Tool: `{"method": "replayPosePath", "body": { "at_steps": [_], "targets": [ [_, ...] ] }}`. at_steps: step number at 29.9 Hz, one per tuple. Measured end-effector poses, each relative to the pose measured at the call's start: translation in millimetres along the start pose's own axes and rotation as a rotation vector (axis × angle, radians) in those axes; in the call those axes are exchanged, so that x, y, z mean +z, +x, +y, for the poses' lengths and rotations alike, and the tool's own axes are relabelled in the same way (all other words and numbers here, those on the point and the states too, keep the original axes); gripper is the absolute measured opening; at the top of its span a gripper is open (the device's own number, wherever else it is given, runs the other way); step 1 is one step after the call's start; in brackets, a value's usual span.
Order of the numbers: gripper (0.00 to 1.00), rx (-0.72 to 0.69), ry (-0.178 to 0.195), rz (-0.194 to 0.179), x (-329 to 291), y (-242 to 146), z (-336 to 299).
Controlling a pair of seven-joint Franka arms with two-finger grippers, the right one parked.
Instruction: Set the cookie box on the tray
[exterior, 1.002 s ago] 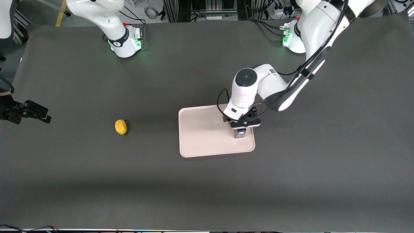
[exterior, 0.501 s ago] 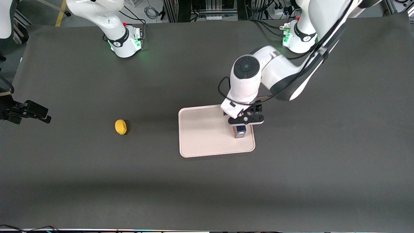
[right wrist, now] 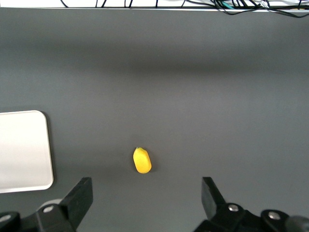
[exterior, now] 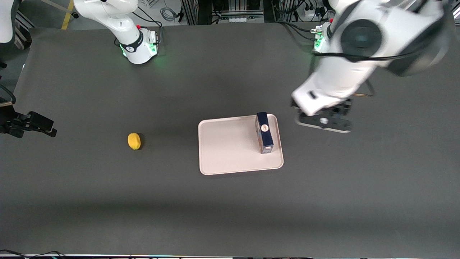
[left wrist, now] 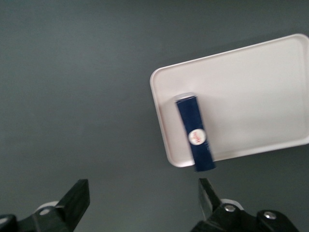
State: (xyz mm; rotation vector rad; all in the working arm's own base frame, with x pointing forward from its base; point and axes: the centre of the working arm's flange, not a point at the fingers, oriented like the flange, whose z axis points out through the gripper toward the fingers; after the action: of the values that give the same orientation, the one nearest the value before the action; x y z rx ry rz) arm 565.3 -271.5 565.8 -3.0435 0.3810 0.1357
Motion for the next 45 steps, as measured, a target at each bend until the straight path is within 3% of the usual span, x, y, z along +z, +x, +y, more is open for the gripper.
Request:
{"method": "replayPosePath", "body": {
  "at_steps": [11,18,28,32,36,45],
  "targets": [
    [1.0,0.183,-0.044,-0.04,-22.3,-2.4,-174.5],
    [1.0,0.205,-0.073,-0.059,-16.3,-16.3,-248.7],
    [1.0,0.141,-0.069,-0.06,-18.3,-40.0,-271.6],
    [1.0,0.126,-0.057,-0.032,-9.9,-50.3,-263.8],
    [1.0,0.11,-0.069,-0.011,5.1,-65.1,-250.8],
    [1.0,0.048,-0.067,-0.019,15.0,-89.4,-238.4]
  ]
}}
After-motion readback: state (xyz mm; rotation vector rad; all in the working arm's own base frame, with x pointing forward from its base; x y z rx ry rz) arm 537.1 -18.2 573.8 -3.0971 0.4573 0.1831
